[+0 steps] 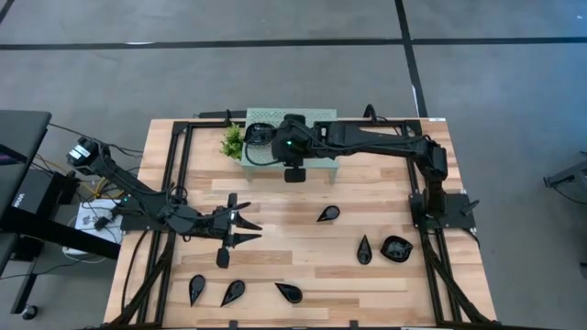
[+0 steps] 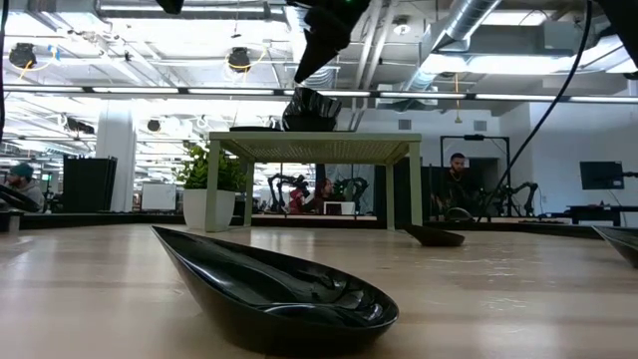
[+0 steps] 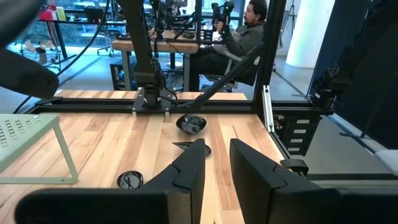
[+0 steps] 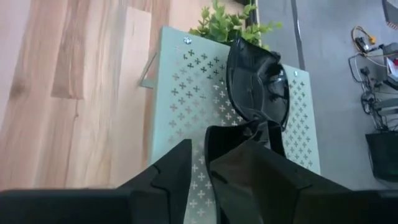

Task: Pick & Place Mini shaped plates
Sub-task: Stack the distorted square plate on top of the other distorted square plates on the shelf

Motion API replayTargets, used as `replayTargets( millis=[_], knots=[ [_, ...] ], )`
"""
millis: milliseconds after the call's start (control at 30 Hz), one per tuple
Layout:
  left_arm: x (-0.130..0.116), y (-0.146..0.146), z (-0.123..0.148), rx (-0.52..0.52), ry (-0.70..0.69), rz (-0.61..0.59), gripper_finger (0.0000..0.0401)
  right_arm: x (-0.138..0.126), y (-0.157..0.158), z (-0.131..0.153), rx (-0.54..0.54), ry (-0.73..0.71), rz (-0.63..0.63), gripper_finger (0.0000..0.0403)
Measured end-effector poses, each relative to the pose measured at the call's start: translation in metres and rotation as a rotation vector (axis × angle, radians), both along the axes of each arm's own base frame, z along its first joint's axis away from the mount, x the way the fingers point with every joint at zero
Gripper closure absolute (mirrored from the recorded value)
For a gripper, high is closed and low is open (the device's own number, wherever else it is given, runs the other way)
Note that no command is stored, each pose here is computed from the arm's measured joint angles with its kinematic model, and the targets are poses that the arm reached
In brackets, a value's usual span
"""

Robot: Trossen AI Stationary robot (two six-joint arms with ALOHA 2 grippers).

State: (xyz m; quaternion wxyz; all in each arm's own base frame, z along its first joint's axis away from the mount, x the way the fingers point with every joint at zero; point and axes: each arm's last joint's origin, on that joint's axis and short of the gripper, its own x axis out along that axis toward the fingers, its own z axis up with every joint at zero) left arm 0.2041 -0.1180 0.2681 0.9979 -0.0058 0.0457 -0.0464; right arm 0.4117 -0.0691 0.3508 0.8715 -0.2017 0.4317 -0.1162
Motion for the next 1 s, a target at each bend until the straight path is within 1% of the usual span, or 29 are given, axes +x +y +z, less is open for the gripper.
replayTargets(
  millis=[200,300,433,667,800,933,1000],
  knots=[
    [0.0,0.0,0.001,-0.004,-0.007,0.0,0.0325,0.001,-0.013,0.003,-0.008,-0.047,-0.03,0.027],
    [0.0,0.0,0.001,-0.004,-0.007,0.0,0.0325,-0.002,-0.019,0.001,0.007,-0.019,-0.037,0.0278],
    [0.0,0.0,0.001,-0.005,-0.008,0.001,0.0325,-0.006,-0.022,-0.002,0.066,0.016,-0.006,0.0281],
    [0.0,0.0,0.001,-0.001,-0.013,0.0,0.0325,-0.008,-0.03,-0.003,0.067,0.024,-0.025,0.0285],
    [0.0,0.0,0.001,-0.001,-0.014,0.0,0.0325,-0.01,-0.035,-0.003,0.07,0.026,-0.037,0.0315],
    [0.0,0.0,0.002,-0.003,-0.016,0.0,0.0325,-0.012,-0.04,-0.004,0.147,0.022,0.01,0.0361],
    [0.0,0.0,0.002,-0.003,-0.017,0.0,0.0325,-0.013,-0.042,-0.004,0.168,0.02,0.021,0.0386]
  ],
)
